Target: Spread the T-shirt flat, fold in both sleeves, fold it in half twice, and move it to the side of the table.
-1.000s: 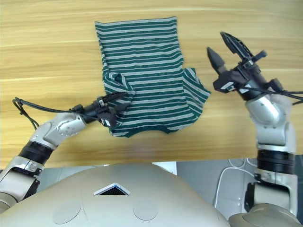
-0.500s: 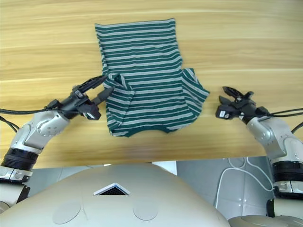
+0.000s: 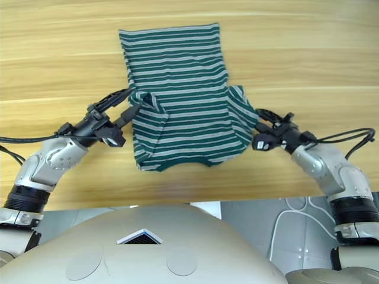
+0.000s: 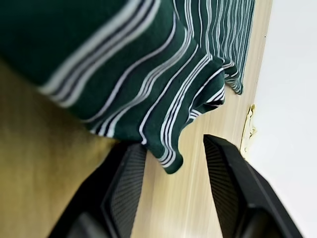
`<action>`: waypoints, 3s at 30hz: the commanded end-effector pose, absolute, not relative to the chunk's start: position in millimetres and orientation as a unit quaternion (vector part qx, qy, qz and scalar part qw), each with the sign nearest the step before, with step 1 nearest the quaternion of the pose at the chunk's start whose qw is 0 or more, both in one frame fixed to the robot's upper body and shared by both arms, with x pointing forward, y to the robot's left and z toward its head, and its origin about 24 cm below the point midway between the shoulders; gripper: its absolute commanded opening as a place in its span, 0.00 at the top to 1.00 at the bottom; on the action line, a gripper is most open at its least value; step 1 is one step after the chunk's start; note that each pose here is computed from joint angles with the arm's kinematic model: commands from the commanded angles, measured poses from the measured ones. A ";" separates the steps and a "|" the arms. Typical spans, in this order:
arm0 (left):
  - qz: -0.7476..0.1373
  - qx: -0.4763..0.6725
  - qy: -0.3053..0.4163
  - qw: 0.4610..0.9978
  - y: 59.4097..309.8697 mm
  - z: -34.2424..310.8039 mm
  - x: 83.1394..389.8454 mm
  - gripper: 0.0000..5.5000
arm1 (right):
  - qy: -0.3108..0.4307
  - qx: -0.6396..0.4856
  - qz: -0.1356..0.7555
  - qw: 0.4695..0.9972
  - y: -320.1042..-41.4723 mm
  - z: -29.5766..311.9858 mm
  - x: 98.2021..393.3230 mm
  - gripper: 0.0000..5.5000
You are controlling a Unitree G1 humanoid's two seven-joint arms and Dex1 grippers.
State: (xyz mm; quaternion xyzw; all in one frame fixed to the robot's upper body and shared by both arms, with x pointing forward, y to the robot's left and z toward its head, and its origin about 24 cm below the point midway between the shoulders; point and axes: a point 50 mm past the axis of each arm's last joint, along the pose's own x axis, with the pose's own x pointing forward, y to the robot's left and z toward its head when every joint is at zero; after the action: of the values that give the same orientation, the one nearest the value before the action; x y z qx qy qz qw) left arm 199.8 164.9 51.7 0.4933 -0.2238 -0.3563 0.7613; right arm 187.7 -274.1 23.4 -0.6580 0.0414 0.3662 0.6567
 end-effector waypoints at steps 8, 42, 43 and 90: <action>-0.356 0.496 -0.216 0.762 166.0 48.3 198.9 0.59 | 0.072 -0.671 0.345 0.652 -287.7 6.4 192.6 0.89; -0.400 0.496 -0.188 0.747 160.9 30.8 192.4 0.59 | -0.131 -0.568 0.366 0.725 -203.3 38.2 200.2 1.00; -0.400 0.496 -0.188 0.747 160.9 30.6 192.5 0.59 | -0.133 -0.564 0.373 0.724 -199.6 36.3 199.7 1.00; -0.452 0.461 -0.187 0.740 164.3 47.2 176.4 0.59 | -0.085 -0.597 0.365 0.709 -231.3 54.2 194.2 0.58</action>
State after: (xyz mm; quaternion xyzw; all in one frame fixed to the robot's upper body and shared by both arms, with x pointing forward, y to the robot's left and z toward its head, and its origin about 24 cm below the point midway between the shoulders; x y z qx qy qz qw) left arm 176.5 162.9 42.0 0.4627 -0.1804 -0.4582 0.7371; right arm 203.1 -226.0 58.4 -0.5859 -0.1073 0.3406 0.7275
